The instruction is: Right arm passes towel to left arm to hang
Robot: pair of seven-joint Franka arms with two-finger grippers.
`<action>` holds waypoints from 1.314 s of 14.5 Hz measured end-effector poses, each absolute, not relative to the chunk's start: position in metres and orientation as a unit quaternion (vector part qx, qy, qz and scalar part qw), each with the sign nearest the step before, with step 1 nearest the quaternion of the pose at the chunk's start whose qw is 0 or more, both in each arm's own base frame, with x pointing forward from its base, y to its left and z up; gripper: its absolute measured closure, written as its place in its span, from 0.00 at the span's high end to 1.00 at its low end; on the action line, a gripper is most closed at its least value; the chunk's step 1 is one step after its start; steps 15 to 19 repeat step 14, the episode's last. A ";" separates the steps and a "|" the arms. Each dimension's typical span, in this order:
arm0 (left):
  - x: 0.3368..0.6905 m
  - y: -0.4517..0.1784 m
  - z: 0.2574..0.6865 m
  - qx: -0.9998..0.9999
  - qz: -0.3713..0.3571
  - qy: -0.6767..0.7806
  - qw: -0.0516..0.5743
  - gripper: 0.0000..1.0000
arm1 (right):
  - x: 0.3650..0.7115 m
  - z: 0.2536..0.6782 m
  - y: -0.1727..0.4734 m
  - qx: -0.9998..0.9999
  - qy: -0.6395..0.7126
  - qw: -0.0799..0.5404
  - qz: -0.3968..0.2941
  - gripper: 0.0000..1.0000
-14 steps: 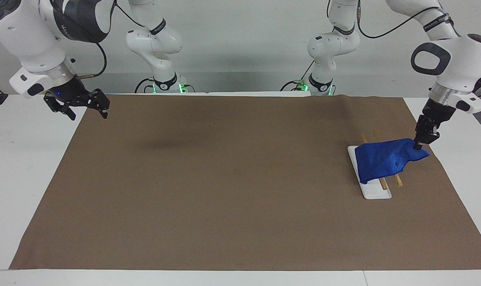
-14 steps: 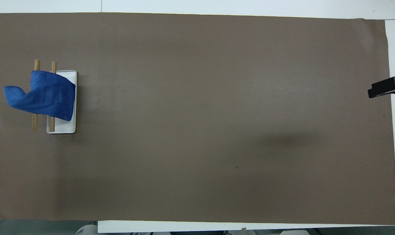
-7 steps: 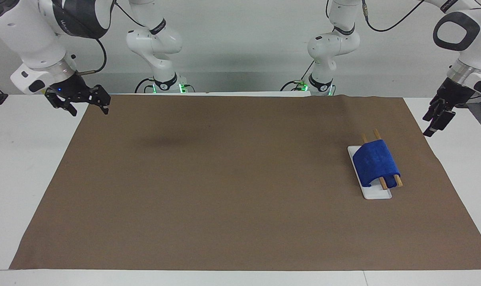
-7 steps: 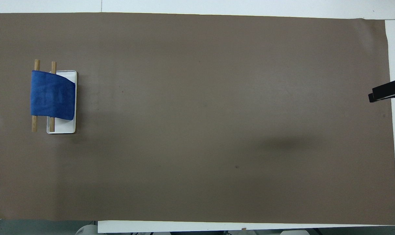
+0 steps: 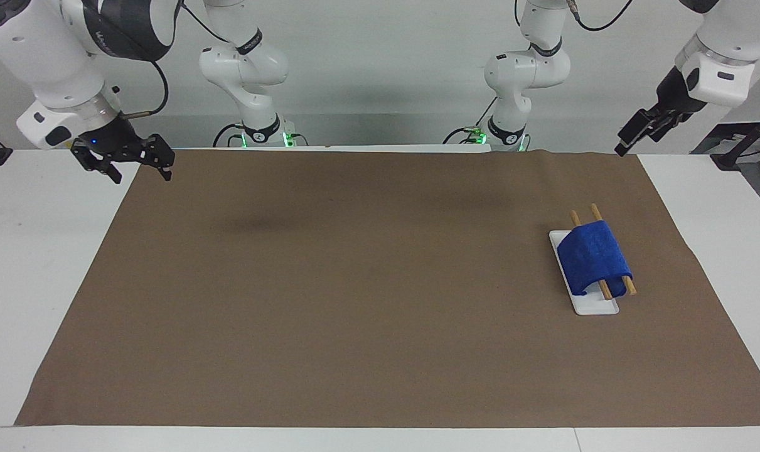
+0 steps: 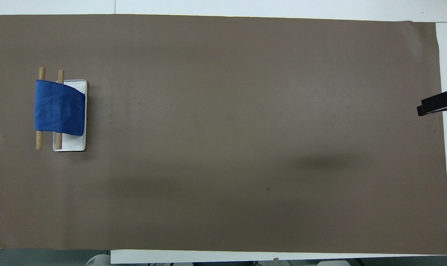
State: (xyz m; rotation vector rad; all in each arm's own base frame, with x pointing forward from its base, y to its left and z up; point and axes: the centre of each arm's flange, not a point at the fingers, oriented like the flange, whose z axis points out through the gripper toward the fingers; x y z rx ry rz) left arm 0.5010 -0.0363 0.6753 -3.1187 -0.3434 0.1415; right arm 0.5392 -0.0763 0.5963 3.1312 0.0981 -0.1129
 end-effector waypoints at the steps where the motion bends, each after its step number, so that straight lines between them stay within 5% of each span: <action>1: 0.500 -0.043 0.677 -0.995 0.049 -0.083 0.001 1.00 | 0.539 0.596 -0.076 0.999 0.031 0.003 -0.036 1.00; 19: 0.510 -0.058 0.660 -0.998 0.067 0.004 -0.001 1.00 | 0.539 0.596 -0.076 0.999 0.031 0.003 -0.036 1.00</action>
